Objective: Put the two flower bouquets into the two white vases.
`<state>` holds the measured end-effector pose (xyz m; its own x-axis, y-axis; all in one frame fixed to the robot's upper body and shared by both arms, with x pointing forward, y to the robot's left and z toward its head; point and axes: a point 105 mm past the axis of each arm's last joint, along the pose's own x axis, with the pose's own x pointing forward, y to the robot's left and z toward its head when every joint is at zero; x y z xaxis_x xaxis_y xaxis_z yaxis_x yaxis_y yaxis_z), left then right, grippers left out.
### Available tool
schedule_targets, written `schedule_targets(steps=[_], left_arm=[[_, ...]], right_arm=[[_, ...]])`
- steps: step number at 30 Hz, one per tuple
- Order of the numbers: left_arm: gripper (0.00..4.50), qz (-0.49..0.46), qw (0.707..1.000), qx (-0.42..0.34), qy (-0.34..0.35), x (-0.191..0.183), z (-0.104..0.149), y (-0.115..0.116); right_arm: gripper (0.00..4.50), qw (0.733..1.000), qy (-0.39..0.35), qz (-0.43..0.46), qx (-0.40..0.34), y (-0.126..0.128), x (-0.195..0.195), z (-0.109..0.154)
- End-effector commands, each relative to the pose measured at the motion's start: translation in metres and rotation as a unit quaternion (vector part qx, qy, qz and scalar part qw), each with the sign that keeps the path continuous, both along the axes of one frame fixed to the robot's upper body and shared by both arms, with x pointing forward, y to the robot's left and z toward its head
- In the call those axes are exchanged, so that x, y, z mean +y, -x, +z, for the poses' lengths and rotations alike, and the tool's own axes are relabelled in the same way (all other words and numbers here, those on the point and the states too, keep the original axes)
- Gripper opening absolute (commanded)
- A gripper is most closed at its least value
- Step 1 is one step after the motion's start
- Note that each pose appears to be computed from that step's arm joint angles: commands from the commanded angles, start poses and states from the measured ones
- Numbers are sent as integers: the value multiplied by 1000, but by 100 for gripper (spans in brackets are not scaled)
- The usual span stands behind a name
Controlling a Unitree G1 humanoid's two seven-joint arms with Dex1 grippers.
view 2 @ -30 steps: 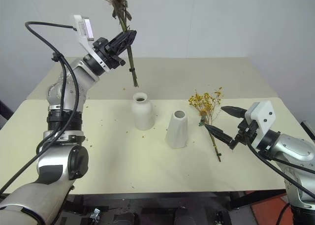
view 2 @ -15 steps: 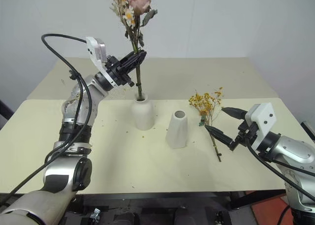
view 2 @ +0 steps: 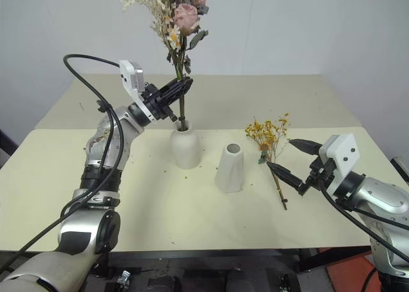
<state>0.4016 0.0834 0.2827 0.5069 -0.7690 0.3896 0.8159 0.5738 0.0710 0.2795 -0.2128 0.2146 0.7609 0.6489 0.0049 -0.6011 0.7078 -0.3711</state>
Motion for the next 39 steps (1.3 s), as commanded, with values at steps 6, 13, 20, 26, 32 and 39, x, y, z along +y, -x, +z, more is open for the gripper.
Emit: schedule_targets(steps=[6, 13, 20, 26, 32, 39], left_arm=[[17, 10, 1000, -20, -7, 3, 2, 4], [17, 14, 1000, -14, -9, 4, -3, 3], [17, 27, 1000, -8, -12, 10, -6, -1], [17, 27, 1000, -5, -12, 8, -10, -1], [17, 28, 1000, -3, -11, 4, -12, 0], [17, 30, 999, -3, -12, 3, -15, 0]], right_arm=[[450, 999, -2, 3, -38, 6, 1, 16], [450, 999, -7, 18, -39, 7, 5, 18], [450, 997, -23, 43, -52, 7, 11, 27], [450, 996, -32, 70, -52, 7, 17, 36], [450, 993, -28, 101, -45, 8, 25, 42], [450, 993, -17, 114, -39, 5, 23, 50]])
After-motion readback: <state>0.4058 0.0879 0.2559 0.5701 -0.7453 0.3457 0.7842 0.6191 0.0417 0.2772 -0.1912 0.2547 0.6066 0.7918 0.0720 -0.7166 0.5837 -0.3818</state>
